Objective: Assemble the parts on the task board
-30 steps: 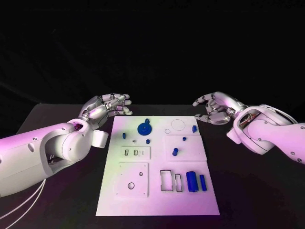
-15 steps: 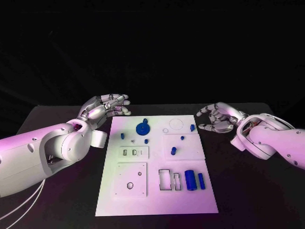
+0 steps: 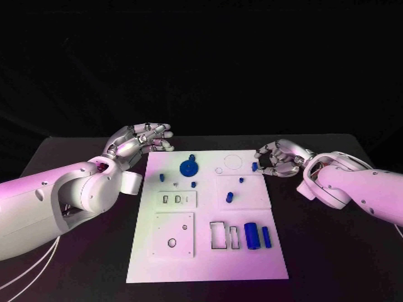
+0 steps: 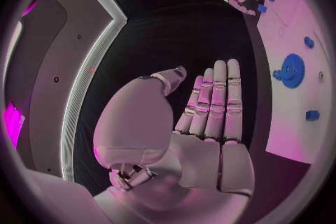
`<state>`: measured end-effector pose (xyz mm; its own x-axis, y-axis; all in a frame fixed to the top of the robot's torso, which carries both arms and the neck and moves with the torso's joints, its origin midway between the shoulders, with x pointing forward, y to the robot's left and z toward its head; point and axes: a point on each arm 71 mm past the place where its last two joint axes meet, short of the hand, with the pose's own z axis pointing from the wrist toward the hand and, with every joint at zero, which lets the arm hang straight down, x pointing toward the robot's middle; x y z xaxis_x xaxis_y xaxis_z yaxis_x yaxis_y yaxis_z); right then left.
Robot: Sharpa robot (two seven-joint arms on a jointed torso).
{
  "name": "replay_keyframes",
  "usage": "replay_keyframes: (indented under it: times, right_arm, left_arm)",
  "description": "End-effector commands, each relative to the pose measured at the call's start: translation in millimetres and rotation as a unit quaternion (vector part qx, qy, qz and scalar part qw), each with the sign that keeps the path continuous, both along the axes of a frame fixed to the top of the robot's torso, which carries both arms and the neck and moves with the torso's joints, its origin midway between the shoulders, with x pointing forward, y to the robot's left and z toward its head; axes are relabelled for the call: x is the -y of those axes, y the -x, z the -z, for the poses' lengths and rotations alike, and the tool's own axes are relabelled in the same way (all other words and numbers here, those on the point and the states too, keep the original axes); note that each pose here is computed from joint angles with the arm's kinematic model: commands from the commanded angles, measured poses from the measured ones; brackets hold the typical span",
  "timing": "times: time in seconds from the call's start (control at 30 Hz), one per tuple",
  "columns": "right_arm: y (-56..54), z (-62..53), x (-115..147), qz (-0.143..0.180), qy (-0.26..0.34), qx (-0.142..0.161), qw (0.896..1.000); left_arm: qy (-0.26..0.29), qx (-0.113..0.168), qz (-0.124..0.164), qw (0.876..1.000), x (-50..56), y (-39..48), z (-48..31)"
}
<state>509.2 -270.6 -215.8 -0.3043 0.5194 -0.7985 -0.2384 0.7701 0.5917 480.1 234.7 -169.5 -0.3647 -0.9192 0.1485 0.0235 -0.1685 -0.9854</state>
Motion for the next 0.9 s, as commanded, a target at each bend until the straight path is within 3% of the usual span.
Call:
replay_keyframes:
  times: [0.03,0.3,0.9]
  right_arm:
    - [0.3,8.6,-1.1,0.002,-0.001,-0.027,1.0]
    - [-2.1,16.0,-1.0,0.01,0.0,-0.034,0.999]
    - [-4.8,16.9,-3.3,0.013,-0.004,-0.03,0.999]
  left_arm:
    - [0.006,0.003,0.008,1.0,1.6,1.2,-1.0]
    - [0.006,0.003,0.008,1.0,0.8,1.2,-1.0]
    - [0.006,0.002,0.008,1.0,0.1,0.8,-0.7]
